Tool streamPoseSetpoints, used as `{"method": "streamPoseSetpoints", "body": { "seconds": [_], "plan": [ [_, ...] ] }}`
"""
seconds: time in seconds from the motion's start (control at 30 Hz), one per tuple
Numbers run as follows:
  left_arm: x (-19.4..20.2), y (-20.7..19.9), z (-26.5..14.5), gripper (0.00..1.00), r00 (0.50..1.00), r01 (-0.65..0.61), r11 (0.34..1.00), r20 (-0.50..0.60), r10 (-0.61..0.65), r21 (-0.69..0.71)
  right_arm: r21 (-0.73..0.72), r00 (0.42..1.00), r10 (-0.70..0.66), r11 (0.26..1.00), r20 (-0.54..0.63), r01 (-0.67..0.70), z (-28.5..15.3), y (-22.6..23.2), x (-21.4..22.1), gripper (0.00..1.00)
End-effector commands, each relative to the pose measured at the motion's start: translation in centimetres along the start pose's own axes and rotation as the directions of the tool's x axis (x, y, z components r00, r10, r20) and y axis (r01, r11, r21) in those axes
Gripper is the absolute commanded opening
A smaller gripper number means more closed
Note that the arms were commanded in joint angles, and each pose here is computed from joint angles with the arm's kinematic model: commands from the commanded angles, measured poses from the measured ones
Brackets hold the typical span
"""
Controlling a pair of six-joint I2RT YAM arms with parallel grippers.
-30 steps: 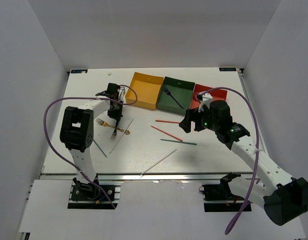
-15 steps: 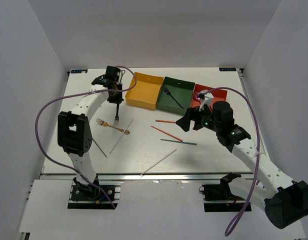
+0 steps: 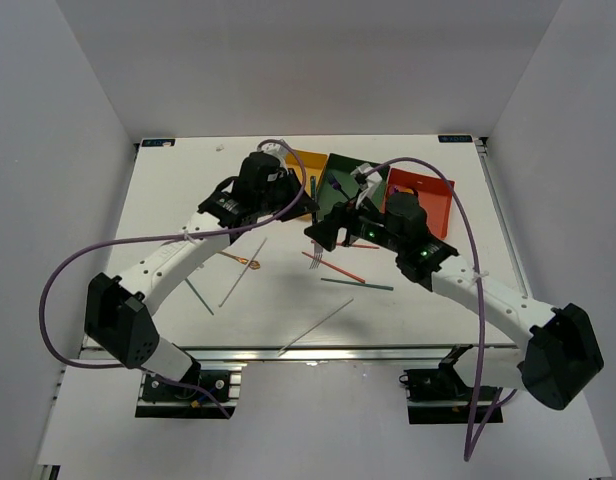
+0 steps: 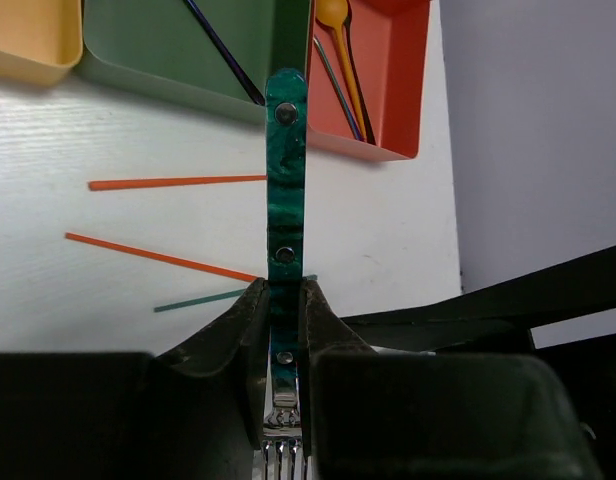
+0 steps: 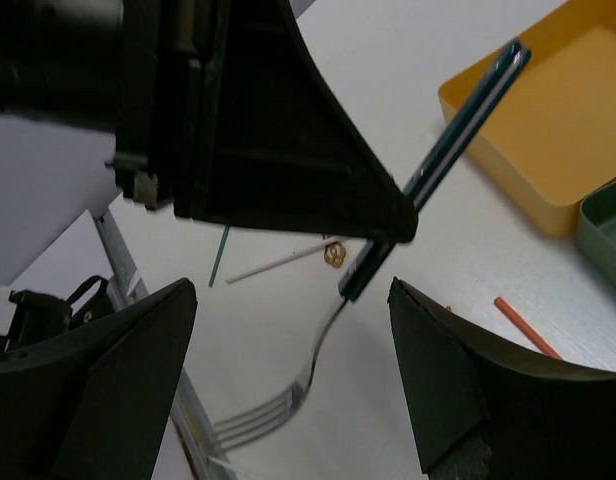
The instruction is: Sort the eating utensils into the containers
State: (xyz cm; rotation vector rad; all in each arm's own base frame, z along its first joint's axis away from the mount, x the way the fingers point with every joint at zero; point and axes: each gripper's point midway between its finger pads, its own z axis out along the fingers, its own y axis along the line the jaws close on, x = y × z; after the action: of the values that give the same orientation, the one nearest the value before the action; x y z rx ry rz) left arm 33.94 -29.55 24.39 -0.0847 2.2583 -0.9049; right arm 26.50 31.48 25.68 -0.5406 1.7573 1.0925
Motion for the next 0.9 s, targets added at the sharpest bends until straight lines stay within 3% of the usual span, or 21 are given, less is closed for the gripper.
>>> {"method": "streamPoseSetpoints", "body": {
  "seconds": [0.0, 0.3, 0.53, 0.67, 0.77, 0.8, 0.87],
  "plan": [
    [-1.3, -3.5, -1.8, 0.0, 0.994, 0.091, 0.982, 0.044, -0.099, 0.166, 0.086, 0.99, -0.113, 0.991, 0.08, 0.106, 1.3, 0.1, -3.0, 0.82],
    [-1.2, -4.3, -3.4, 0.0, 0.991, 0.097, 0.969, 0.068, -0.115, 0.229, 0.118, 0.995, -0.104, 0.988, 0.012, 0.102, 3.4, 0.2, -0.5, 0.6],
    [-1.9, -2.7, -4.0, 0.0, 0.988, 0.067, 0.988, 0.129, -0.085, 0.14, 0.276, 0.992, -0.108, 0.957, 0.066, 0.086, 1.5, -1.6, -1.9, 0.7],
    [-1.7, -3.3, -4.1, 0.0, 0.99, 0.062, 0.983, 0.115, -0.083, 0.171, 0.239, 0.993, -0.114, 0.966, 0.031, 0.103, 2.1, -1.2, -1.1, 0.69],
    [-1.3, -3.8, -4.0, 0.0, 0.991, 0.07, 0.975, 0.098, -0.093, 0.213, 0.184, 0.994, -0.106, 0.978, 0.01, 0.103, 3.0, -0.4, -0.6, 0.53],
    [-1.1, -3.9, -3.9, 0.0, 0.992, 0.074, 0.972, 0.088, -0.095, 0.221, 0.175, 0.994, -0.108, 0.979, 0.023, 0.102, 3.2, -0.2, -0.9, 0.39],
    [-0.6, -4.1, -3.8, 0.0, 0.992, 0.085, 0.966, 0.067, -0.104, 0.246, 0.167, 0.993, -0.118, 0.98, 0.027, 0.112, 3.5, -0.2, -1.1, 0.26]
  ]
}}
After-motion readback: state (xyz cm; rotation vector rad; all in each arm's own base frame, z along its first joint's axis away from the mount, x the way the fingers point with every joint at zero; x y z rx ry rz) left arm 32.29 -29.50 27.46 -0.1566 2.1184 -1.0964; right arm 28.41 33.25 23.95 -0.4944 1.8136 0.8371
